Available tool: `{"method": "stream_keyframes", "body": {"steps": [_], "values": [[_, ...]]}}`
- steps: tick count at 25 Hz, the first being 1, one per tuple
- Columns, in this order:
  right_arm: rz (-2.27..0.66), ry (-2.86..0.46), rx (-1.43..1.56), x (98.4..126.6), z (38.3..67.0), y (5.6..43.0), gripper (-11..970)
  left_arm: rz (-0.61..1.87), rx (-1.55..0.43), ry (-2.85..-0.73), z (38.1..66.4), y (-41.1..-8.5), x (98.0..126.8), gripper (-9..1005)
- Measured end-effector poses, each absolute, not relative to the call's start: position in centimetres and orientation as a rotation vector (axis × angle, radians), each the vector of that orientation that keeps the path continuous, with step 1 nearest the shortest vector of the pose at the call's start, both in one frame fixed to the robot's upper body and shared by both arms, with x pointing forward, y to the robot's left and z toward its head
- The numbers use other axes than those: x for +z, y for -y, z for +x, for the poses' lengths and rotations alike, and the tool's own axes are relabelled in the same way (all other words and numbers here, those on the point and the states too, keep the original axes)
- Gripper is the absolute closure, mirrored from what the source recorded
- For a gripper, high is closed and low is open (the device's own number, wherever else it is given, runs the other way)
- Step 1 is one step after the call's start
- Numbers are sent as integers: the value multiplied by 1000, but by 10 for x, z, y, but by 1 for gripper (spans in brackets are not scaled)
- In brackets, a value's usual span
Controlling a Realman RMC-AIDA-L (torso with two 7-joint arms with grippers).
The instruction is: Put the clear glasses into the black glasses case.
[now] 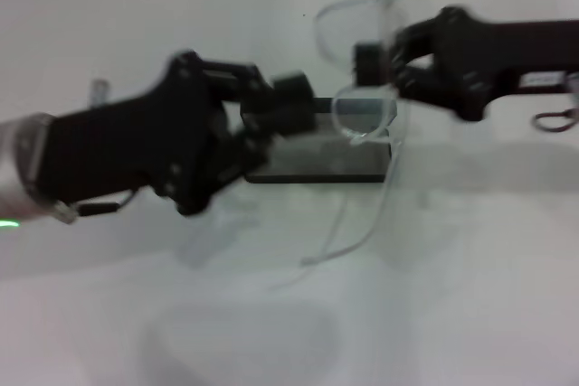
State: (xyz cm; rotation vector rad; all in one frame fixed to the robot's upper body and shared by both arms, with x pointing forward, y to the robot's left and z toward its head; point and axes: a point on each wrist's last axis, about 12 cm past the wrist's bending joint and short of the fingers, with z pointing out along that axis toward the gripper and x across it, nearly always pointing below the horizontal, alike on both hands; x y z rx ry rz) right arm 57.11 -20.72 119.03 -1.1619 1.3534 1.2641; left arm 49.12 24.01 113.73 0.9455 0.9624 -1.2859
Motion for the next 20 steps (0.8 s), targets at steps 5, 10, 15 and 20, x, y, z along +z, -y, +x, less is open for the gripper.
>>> {"method": "stream_keyframes", "body": {"steps": [5,10,15,20], "values": [[-1000,-1115,1359,1208,551,249,850,867,-1232,-993,488,-260,1134,844],[-854,-874,1344,1209,535,273,850,922,-1324,-1031,489,-243,1126,844],[-778,-798,1301,1200,543,261,850,1071,-1501,-991,493,-199,1125,855],[-814,-888,1304,1184,562,221,850,1078,-1549,-887,492,-177,1128,854]]}}
